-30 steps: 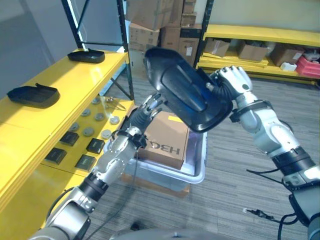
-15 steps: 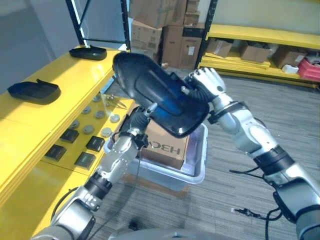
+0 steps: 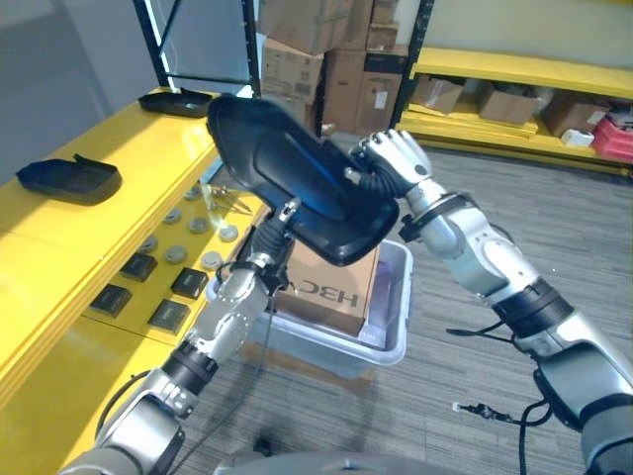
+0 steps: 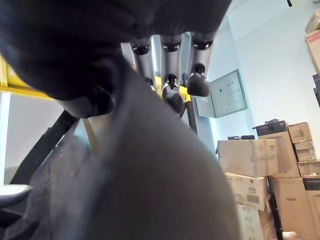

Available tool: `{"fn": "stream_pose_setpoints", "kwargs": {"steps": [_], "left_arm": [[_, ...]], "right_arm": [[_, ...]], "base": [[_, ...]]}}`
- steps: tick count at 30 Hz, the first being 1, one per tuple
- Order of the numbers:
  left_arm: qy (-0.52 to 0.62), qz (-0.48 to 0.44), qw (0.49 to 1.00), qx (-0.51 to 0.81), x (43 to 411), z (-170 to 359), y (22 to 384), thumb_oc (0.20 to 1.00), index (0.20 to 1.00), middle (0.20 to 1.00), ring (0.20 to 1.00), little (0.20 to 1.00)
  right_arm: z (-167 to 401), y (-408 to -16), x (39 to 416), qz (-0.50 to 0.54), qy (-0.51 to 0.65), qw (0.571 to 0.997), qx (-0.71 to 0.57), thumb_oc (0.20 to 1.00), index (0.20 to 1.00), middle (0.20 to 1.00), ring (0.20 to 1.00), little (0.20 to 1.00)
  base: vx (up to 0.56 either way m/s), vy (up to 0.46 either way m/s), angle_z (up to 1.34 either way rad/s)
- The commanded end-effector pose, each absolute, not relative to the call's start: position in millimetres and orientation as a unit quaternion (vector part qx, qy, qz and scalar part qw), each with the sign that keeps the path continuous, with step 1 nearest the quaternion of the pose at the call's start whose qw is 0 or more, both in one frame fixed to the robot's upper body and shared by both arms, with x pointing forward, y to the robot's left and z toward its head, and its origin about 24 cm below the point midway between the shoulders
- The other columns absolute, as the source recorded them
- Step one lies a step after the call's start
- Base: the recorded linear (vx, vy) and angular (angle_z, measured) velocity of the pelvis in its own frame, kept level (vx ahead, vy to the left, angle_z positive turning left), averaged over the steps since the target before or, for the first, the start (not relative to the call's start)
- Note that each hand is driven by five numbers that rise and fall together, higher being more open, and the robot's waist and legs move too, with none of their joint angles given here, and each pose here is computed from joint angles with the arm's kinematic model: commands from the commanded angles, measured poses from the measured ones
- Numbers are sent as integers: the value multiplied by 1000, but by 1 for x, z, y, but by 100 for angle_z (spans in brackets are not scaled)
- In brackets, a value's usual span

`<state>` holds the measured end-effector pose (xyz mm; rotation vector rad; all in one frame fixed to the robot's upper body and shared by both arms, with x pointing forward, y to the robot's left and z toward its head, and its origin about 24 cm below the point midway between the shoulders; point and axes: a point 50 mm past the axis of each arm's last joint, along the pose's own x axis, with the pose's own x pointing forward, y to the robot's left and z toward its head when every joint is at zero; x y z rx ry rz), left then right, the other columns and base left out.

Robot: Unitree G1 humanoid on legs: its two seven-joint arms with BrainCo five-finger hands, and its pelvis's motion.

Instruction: Move parts from the plastic box to the shelf.

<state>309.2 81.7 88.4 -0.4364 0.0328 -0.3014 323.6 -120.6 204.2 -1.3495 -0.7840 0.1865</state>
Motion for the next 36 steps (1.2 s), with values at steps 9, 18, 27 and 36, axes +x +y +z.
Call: {"fn": "stream_pose_setpoints", "kwargs": {"steps": [9, 18, 27, 36], "left_arm": [[-143, -164, 955, -199, 321, 146, 71, 200, 200, 200, 200, 200], [-222, 5, 975, -17, 319, 149, 160, 200, 200, 200, 200, 200], [-326, 110, 920, 187, 270, 178, 225, 200, 200, 200, 200, 200], [-326, 157, 917, 165, 231, 163, 243, 200, 200, 200, 200, 200]], "right_arm": [[206, -37, 259, 323, -472, 709, -412, 253, 253, 253, 253, 253], [203, -114, 258, 212, -403, 865, -211, 1000, 1000, 1000, 1000, 1000], [36, -264, 225, -78, 7, 974, -211, 1000, 1000, 1000, 1000, 1000], [-121, -271, 131, -139, 407, 891, -143, 1000, 1000, 1000, 1000, 1000]], "base": [[-3, -7, 0], [-3, -3, 0], [1, -9, 0], [-19, -38, 8]]}}
